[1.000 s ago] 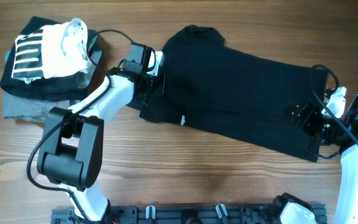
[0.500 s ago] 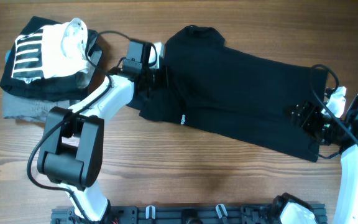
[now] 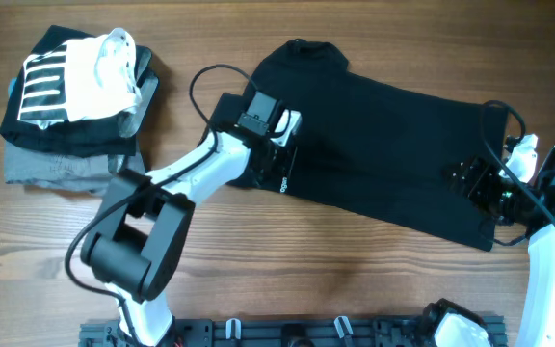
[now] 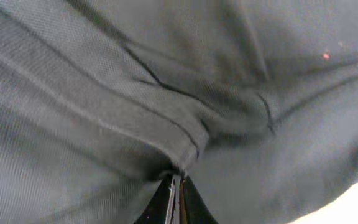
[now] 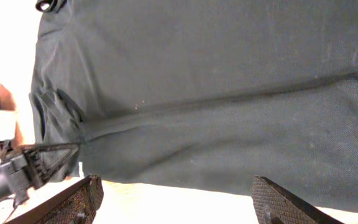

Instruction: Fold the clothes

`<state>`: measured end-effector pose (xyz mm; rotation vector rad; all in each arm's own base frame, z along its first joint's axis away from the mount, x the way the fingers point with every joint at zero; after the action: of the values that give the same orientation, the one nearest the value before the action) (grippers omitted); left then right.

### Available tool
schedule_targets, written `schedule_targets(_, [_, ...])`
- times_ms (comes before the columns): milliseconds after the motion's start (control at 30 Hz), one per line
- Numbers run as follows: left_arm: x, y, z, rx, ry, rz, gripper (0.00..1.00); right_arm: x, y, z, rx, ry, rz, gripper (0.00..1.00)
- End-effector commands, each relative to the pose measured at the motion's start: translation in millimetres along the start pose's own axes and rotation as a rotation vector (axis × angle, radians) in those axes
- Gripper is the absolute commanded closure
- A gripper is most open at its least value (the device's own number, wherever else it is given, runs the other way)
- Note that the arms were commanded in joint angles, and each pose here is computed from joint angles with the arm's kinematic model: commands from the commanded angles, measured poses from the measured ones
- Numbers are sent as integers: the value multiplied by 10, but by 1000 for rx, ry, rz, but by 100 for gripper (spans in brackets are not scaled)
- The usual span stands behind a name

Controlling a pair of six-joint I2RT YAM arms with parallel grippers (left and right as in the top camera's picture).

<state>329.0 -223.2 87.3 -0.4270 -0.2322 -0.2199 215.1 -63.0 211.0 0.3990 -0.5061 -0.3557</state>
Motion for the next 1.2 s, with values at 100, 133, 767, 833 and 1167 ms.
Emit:
schedule_targets(100, [484, -41, -122, -58, -256, 6, 95, 71, 11, 62, -17, -42, -16, 19])
schedule_targets(133, [611, -84, -34, -77, -304, 4, 95, 72, 12, 62, -17, -42, -14, 19])
schedule_targets(767, [349, -114, 75, 50, 48, -55, 53, 42, 4, 60, -24, -25, -20, 16])
schedule_targets(833, [331, -178, -9, 43, 48, -107, 54, 40, 4, 58, -24, -24, -21, 16])
schedule_targets(1167, [307, -160, -299, 80, 50, -151, 84, 34, 4, 59, -24, -22, -22, 15])
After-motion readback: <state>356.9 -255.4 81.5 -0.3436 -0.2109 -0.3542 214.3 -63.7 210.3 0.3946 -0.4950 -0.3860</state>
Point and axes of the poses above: each gripper's point midway between its finger pads, its own z axis back along the fingers, its own y axis along the line the jaws close on, x = y × z, the point moved 8 cm from there along z, back along the fingers, and after that the axes turned 8 degrees about z, right-handed, at the moved point
